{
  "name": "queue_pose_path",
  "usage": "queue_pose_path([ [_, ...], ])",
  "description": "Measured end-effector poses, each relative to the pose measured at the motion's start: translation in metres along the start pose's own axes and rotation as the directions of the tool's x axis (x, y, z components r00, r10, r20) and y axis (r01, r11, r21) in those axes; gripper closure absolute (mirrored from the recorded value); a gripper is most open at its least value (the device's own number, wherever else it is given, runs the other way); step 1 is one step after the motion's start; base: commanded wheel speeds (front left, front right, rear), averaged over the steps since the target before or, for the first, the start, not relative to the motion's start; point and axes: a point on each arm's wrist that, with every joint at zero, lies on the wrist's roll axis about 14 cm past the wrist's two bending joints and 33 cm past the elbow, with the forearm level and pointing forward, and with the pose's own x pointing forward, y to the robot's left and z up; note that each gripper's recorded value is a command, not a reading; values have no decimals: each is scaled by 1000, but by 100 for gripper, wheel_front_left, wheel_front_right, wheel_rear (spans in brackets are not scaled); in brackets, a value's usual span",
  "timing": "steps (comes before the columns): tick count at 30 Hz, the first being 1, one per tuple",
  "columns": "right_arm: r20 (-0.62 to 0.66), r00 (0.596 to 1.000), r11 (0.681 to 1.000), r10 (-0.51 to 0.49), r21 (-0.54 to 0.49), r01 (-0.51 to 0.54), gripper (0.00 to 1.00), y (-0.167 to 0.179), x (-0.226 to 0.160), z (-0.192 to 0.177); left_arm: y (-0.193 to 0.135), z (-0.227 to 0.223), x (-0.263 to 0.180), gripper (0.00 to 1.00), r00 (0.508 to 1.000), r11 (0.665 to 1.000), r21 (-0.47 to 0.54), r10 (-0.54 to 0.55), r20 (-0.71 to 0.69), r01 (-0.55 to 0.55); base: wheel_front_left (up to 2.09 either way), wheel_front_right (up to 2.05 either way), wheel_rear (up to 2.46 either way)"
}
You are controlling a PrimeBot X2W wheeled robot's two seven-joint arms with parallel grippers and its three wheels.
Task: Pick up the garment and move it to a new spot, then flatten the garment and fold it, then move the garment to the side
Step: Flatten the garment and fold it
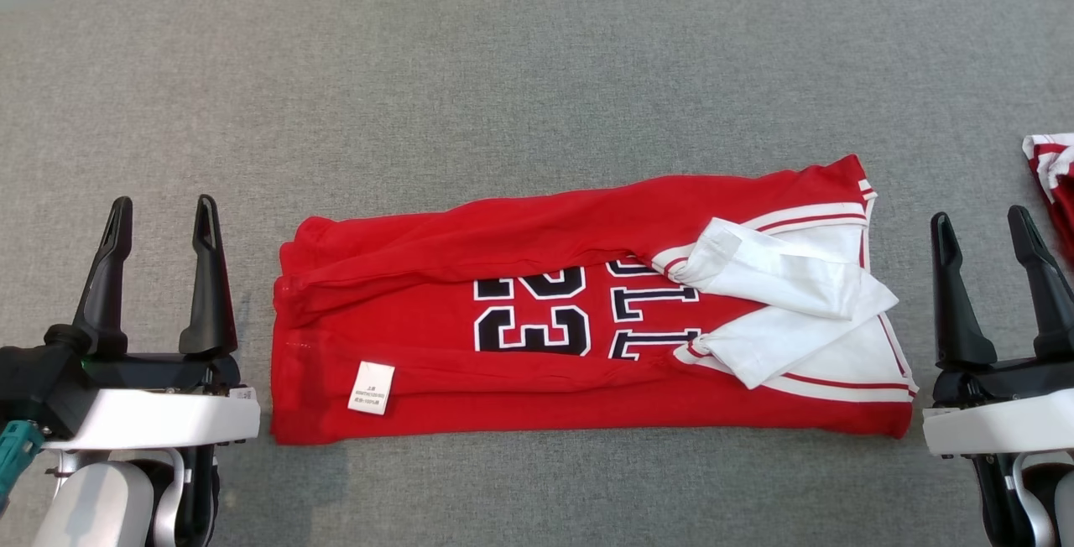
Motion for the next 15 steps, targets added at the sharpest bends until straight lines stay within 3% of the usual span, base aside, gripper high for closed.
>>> queue_pose_path([
  [8,-47,999,1000,-5,18,6,0,-1,2,-16,1,-5,-4,0,1000,1000,10,-4,-17,4,0,0,0],
  [15,-171,985,999,-1,49,9,0,-1,1,-57,-2,-15,-5,0,999,1000,1,-9,-41,9,0,0,0],
])
